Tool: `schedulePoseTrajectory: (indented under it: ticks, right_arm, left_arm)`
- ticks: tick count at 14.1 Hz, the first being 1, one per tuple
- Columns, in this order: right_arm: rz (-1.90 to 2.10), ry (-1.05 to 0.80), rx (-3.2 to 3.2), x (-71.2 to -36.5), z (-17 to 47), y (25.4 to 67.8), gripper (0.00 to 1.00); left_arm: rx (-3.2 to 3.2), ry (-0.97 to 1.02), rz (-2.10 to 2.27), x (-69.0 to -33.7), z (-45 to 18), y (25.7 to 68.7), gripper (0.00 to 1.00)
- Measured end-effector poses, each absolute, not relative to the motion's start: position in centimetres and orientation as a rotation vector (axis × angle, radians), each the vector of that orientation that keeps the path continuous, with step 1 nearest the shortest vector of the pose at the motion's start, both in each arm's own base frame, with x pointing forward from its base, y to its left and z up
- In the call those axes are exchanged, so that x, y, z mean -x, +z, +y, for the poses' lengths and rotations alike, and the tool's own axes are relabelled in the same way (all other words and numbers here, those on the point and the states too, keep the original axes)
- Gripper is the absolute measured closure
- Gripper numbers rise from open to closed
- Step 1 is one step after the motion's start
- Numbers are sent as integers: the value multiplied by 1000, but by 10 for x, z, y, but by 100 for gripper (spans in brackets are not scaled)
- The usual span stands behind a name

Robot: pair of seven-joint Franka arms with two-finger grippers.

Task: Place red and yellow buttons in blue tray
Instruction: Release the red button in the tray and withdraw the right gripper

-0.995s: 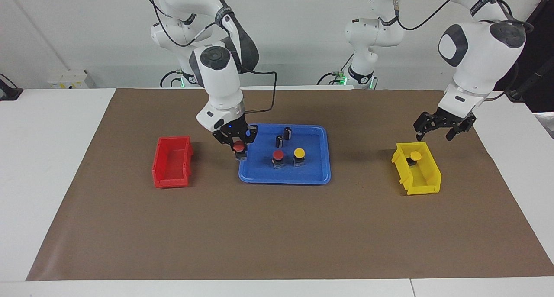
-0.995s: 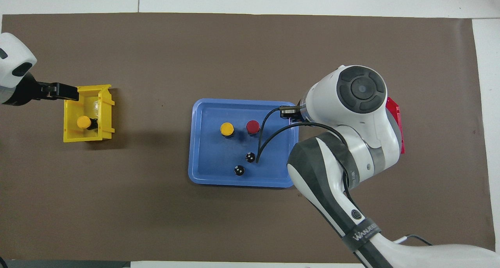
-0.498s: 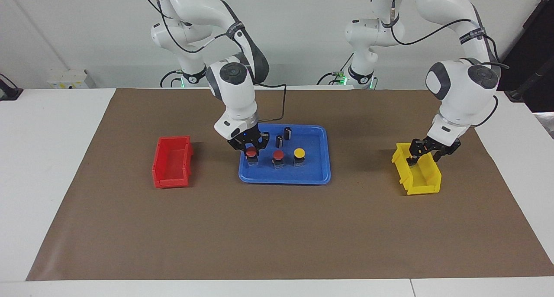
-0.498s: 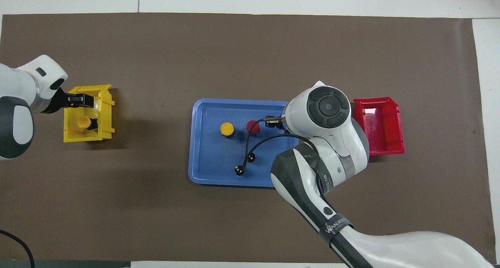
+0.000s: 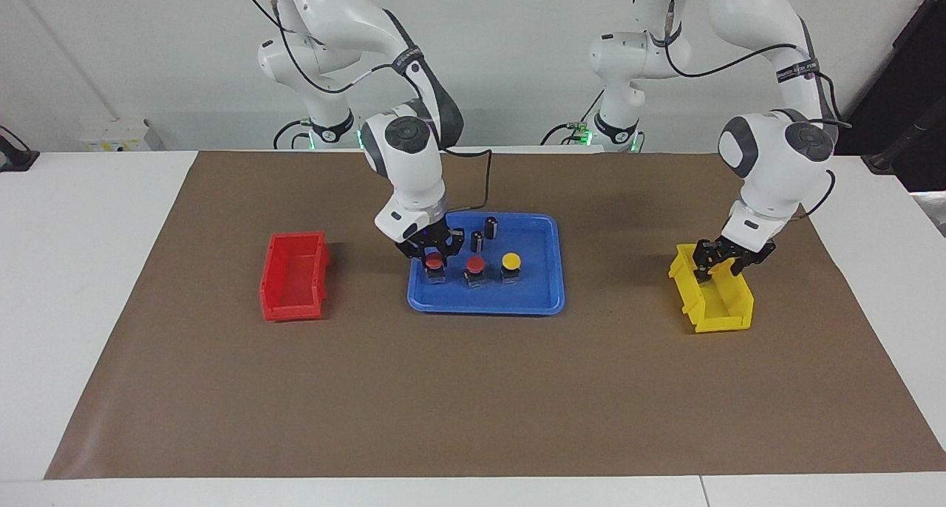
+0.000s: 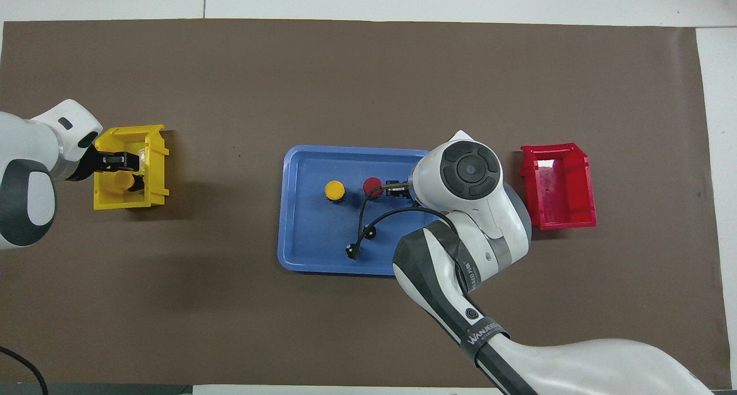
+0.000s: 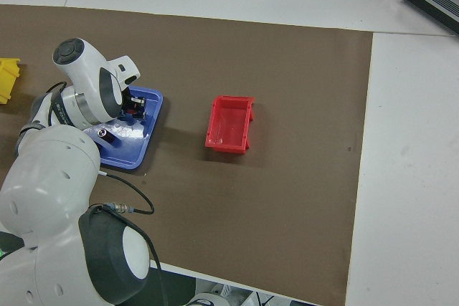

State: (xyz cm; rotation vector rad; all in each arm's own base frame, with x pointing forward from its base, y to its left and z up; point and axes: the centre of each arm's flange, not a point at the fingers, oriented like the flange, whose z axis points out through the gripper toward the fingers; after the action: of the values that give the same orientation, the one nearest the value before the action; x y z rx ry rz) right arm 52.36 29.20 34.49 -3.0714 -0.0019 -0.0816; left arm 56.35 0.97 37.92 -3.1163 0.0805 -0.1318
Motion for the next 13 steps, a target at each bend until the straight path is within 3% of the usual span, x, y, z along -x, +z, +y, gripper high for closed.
schedulePoseTrajectory:
  ticks: [3, 7, 10, 13]
  right_arm:
    - [0, -88, 3070, -522, 290, 340, 47]
    - [91, -125, 3061, -558, 266, 402, 4]
    - [264, -92, 3075, -588, 189, 497, 0]
    - [316, -67, 3090, -581, 78, 580, 0]
  left_arm:
    - [3118, -114, 58, -559, 18, 374, 27]
    - [3120, -108, 62, -555, 16, 373, 27]
    - [3121, -111, 73, -555, 12, 373, 26]
    - [3122, -103, 76, -553, 11, 370, 26]
